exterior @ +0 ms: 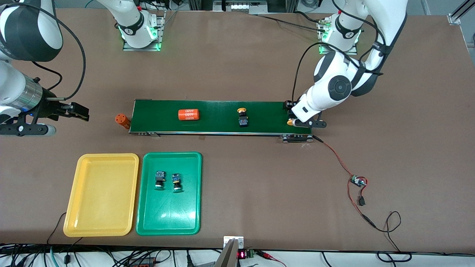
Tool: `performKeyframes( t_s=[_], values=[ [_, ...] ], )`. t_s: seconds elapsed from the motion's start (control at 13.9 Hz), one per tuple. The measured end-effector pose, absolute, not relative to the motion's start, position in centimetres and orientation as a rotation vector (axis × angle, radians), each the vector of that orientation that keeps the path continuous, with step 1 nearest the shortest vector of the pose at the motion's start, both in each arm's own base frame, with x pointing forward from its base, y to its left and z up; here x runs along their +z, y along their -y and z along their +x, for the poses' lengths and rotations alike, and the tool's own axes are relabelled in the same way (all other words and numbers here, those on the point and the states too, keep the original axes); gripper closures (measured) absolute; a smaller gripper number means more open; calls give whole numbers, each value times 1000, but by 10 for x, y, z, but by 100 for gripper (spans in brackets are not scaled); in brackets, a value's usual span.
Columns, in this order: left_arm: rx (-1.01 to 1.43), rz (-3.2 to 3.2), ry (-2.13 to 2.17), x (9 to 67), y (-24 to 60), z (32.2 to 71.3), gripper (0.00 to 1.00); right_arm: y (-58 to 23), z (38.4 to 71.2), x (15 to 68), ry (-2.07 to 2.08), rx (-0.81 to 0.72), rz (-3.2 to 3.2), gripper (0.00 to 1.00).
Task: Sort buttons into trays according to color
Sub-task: 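Carry the yellow button onto the belt and open the left gripper, then raise the left gripper away from the belt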
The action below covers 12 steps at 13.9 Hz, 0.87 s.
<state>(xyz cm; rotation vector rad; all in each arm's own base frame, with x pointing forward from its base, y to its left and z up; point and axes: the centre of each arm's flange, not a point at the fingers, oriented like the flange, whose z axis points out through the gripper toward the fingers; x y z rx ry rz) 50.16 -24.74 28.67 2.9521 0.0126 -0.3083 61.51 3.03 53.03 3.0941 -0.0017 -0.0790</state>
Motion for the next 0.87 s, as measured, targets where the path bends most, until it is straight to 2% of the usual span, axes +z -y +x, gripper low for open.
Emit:
performKeyframes(
  t_s=[0.07,0.36,0.58,0.72,0.87],
  values=[
    [-295,2957,-33,303,238,508,1,-31,615,533,0,-68,3095,0],
    [-336,3114,-24,398,171,544,0,-32,613,535,-2,-93,3094,0],
    [-248,3211,126,458,142,560,0,-37,613,535,-15,-94,3094,0],
    [-207,3218,212,496,99,560,0,-37,613,535,-17,-94,3094,0],
    [-195,3201,266,537,59,544,0,-37,613,535,-16,-93,3094,0]
  ],
)
